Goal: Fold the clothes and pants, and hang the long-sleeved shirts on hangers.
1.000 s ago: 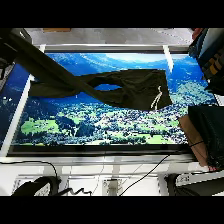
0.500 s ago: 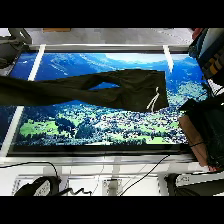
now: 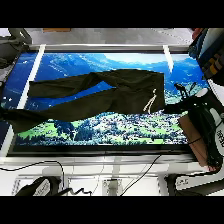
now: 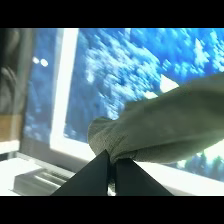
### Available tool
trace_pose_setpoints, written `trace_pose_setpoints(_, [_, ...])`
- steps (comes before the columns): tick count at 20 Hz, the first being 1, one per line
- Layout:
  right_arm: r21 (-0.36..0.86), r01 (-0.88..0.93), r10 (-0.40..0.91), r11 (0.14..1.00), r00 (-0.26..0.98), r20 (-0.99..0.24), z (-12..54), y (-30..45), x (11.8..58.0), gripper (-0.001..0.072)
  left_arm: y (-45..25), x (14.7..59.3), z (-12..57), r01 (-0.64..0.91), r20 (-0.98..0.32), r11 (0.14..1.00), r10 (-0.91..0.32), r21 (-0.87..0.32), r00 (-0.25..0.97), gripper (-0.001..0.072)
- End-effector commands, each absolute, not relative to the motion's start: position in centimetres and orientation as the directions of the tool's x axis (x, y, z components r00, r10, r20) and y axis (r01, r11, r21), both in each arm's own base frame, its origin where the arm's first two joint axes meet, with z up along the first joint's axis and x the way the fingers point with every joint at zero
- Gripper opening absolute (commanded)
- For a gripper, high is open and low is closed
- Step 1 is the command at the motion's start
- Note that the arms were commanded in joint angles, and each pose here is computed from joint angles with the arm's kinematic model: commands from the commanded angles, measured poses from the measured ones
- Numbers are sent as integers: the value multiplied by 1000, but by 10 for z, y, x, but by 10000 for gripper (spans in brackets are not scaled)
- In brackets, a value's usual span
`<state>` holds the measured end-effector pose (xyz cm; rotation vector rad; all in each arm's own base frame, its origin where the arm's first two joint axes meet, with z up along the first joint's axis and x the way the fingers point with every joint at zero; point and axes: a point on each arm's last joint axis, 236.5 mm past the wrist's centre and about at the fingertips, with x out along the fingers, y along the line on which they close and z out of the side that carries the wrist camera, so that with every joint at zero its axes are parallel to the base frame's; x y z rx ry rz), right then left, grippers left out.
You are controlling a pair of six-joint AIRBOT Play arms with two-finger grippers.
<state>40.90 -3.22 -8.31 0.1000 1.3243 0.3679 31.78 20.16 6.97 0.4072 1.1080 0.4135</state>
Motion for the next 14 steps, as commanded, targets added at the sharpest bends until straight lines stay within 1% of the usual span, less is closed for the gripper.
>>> trace_pose_setpoints(1, [137, -116, 170, 984, 367, -914, -86, -45, 457, 474, 195, 313, 54, -99, -789, 865, 492, 492, 368, 32])
trace_pose_setpoints(2, [150, -76, 168, 986, 370, -914, -89, -47, 461, 475, 195, 313, 54, -99, -789, 865, 492, 492, 368, 32])
trace_pose_setpoints(3, [163, -52, 170, 985, 361, -917, -93, -47, 462, 491, 195, 313, 54, -99, -789, 865, 491, 492, 368, 31])
trace_pose_setpoints(7, [217, -3, 204, 976, 348, -915, -102, -42, 471, 489, 195, 313, 54, -99, -789, 865, 491, 492, 368, 32])
trace_pose_setpoints(8, [230, 0, 215, 973, 356, -909, -101, -39, 473, 476, 195, 313, 54, -99, -789, 865, 491, 492, 368, 32])
trace_pose_setpoints(9, [243, -8, 230, 970, 351, -908, -101, -34, 472, 416, 195, 313, 54, -99, -789, 865, 491, 492, 368, 31])
trace_pose_setpoints(10, [256, -19, 247, 967, 328, -912, -103, -27, 467, 380, 195, 313, 54, -100, -789, 865, 491, 492, 370, 32])
trace_pose_setpoints(11, [272, -33, 270, 962, 286, -919, -108, -17, 459, 378, 195, 314, 54, -100, -788, 865, 491, 492, 371, 32])
trace_pose_setpoints(12, [291, -46, 293, 956, 236, -926, -113, -7, 449, 310, 194, 315, 54, -100, -788, 866, 488, 489, 375, 32])
trace_pose_setpoints(13, [307, -60, 313, 950, 195, -930, -116, 2, 441, 213, 193, 315, 53, -102, -790, 871, 482, 481, 379, 31])
trace_pose_setpoints(14, [311, -71, 319, 948, 183, -930, -115, 8, 439, 116, 191, 317, 53, -106, -793, 876, 473, 471, 384, 31])
